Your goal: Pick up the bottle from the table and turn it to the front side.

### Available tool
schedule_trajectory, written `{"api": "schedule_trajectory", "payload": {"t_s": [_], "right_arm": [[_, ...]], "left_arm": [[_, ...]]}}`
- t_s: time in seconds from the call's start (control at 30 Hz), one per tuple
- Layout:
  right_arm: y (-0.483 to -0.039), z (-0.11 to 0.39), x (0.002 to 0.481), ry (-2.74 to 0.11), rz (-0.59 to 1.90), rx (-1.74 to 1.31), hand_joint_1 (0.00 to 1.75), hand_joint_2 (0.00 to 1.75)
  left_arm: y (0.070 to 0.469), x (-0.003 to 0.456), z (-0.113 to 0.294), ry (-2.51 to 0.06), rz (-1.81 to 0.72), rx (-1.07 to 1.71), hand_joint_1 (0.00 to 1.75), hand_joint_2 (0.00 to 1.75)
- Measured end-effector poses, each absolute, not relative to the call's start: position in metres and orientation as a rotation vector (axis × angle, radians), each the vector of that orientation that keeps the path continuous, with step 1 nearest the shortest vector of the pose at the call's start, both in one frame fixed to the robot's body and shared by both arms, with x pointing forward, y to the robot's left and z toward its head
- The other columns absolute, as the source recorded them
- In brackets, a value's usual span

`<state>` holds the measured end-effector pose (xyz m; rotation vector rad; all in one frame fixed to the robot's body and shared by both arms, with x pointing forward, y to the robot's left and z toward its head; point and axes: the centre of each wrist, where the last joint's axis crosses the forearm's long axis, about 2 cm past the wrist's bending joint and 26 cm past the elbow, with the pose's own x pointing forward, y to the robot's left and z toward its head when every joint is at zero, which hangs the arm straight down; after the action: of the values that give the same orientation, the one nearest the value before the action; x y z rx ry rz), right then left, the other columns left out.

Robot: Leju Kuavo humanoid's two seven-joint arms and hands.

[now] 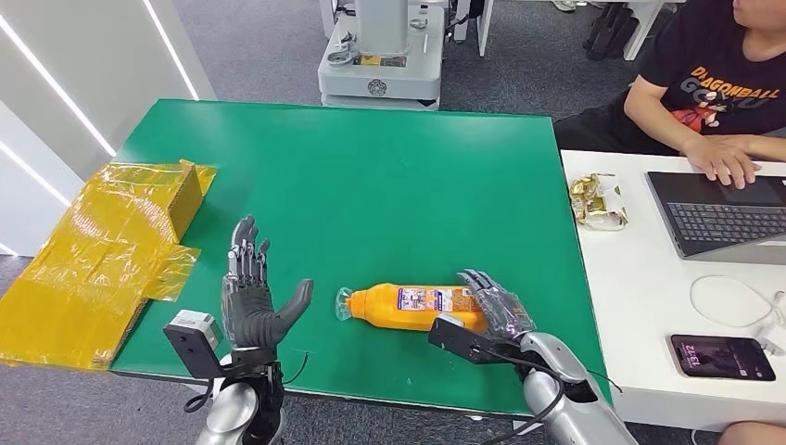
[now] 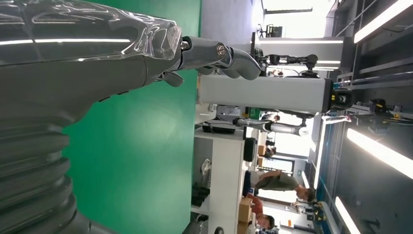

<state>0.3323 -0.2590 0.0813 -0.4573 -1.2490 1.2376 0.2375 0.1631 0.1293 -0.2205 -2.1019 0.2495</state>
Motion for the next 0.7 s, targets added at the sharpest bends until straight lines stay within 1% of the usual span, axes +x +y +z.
{"api": "schedule_trajectory", "payload": {"t_s": [0.17, 0.23, 0.4, 0.5, 0.53, 0.63, 0.67, 0.7], "right_arm": [[-0.2608, 0.0806, 0.3331, -1.265, 1.24, -0.456, 1.62, 1.75], [-0.2613, 0.0805, 0.3334, -1.273, 1.239, -0.459, 1.69, 1.75], [-0.2606, 0.0803, 0.3336, -1.284, 1.239, -0.461, 1.71, 1.75], [-0.2604, 0.0803, 0.3337, -1.288, 1.242, -0.464, 1.52, 1.75], [-0.2604, 0.0803, 0.3337, -1.29, 1.245, -0.466, 1.39, 1.75], [-0.26, 0.0805, 0.3333, -1.295, 1.249, -0.469, 0.29, 1.75], [-0.2598, 0.0807, 0.3329, -1.296, 1.25, -0.47, 0.0, 1.75], [-0.2594, 0.0809, 0.3326, -1.297, 1.253, -0.474, 0.0, 1.75]], "left_arm": [[0.1627, 0.2374, 0.1282, -2.097, 0.249, -0.218, 0.0, 1.75], [0.1626, 0.2373, 0.1278, -2.096, 0.248, -0.217, 0.0, 1.75], [0.1623, 0.2371, 0.1266, -2.091, 0.248, -0.212, 0.0, 1.75], [0.162, 0.2369, 0.1263, -2.09, 0.246, -0.213, 0.0, 1.75], [0.1618, 0.2369, 0.1263, -2.09, 0.245, -0.213, 0.0, 1.75], [0.1611, 0.2367, 0.1261, -2.089, 0.243, -0.216, 0.0, 1.75], [0.1609, 0.2366, 0.126, -2.088, 0.243, -0.216, 0.0, 1.75], [0.1608, 0.2365, 0.1257, -2.087, 0.242, -0.216, 0.0, 1.75]]}}
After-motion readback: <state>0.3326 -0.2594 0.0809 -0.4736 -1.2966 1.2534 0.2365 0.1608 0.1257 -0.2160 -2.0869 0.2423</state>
